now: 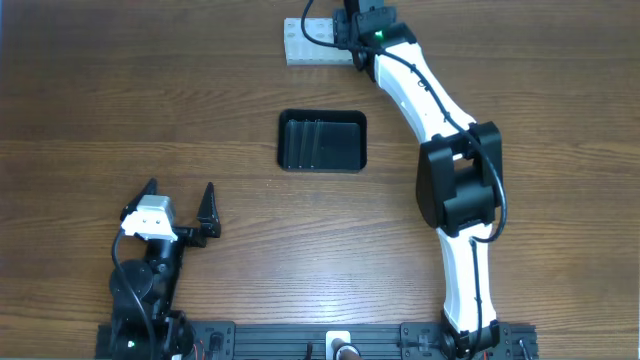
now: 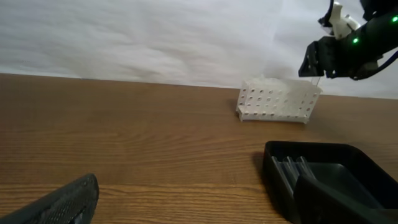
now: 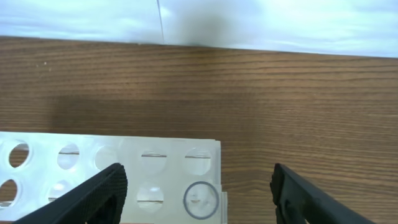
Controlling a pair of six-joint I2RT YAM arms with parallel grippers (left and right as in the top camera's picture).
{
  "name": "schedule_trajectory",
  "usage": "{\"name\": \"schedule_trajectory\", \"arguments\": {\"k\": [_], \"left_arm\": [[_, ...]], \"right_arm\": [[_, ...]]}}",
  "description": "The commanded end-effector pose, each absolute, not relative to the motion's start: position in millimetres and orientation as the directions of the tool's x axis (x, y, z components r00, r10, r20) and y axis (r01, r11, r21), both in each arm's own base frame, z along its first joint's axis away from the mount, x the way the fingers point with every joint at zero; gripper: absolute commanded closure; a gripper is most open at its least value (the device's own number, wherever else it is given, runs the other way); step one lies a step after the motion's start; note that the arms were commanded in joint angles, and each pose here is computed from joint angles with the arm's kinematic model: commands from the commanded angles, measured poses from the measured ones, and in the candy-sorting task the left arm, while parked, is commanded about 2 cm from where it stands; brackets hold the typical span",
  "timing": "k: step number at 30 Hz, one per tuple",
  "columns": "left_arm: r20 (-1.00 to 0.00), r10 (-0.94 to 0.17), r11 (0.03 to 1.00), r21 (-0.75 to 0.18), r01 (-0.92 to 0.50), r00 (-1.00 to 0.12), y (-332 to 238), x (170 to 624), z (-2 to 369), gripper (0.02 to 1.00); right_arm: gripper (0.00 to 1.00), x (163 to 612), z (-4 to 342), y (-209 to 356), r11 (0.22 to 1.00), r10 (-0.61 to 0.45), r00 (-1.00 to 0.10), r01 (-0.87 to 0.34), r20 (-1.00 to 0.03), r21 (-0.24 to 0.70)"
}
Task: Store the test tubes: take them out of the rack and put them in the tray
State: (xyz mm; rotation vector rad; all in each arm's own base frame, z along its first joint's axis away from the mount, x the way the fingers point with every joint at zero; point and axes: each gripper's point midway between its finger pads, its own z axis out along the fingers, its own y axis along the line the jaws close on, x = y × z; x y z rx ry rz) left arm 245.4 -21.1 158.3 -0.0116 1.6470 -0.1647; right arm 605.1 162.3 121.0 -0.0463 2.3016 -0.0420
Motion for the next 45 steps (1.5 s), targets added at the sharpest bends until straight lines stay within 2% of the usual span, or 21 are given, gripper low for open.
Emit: {"name": "schedule_trajectory", "arguments": {"k": [1, 4, 5, 9, 12, 23, 34, 38, 45], "left_arm": [[-0.993, -0.089, 0.99, -0.097, 0.101, -0.083, -22, 245, 157, 0.018], [-0.993, -0.089, 0.99, -0.097, 0.101, -0.083, -22, 245, 157, 0.018], [-0.993, -0.089, 0.99, -0.097, 0.101, -0.083, -22, 245, 157, 0.018], [-0.993, -0.089, 0.99, -0.097, 0.101, -0.083, -22, 245, 157, 0.018], [-0.993, -0.088, 0.99, -0.097, 0.101, -0.083, -22, 245, 157, 0.018], [-0.993, -0.089, 0.99, -0.097, 0.101, -0.083, -22, 245, 157, 0.018], [-0.993, -0.089, 0.99, -0.097, 0.101, -0.083, -22, 245, 157, 0.018], [-0.993, -0.089, 0.99, -0.097, 0.101, -0.083, -22, 245, 157, 0.02], [-0.993, -0.089, 0.99, -0.097, 0.101, -0.083, -22, 245, 157, 0.018]], "right_arm": [[0.364, 607, 109, 165, 0.999, -0.053, -0.676, -0.03, -0.735, -0.045], [0.446, 606, 108, 165, 0.999, -0.054, -0.677, -0.029, -0.734, -0.046], [0.511, 606, 108, 165, 0.998, -0.054, -0.679, -0.03, -0.732, -0.046], [0.652, 606, 108, 165, 0.998, -0.054, -0.679, -0.03, -0.732, -0.046], [0.722, 606, 108, 165, 0.998, -0.054, -0.679, -0.03, -0.732, -0.046], [0.871, 606, 108, 166, 0.998, -0.055, -0.679, -0.031, -0.732, -0.046], [0.917, 606, 112, 168, 0.998, -0.055, -0.674, -0.033, -0.737, -0.044], [0.921, 604, 134, 171, 0.999, -0.049, -0.648, -0.037, -0.76, -0.033], [0.923, 586, 245, 173, 0.999, 0.017, -0.516, -0.034, -0.856, 0.04]]}}
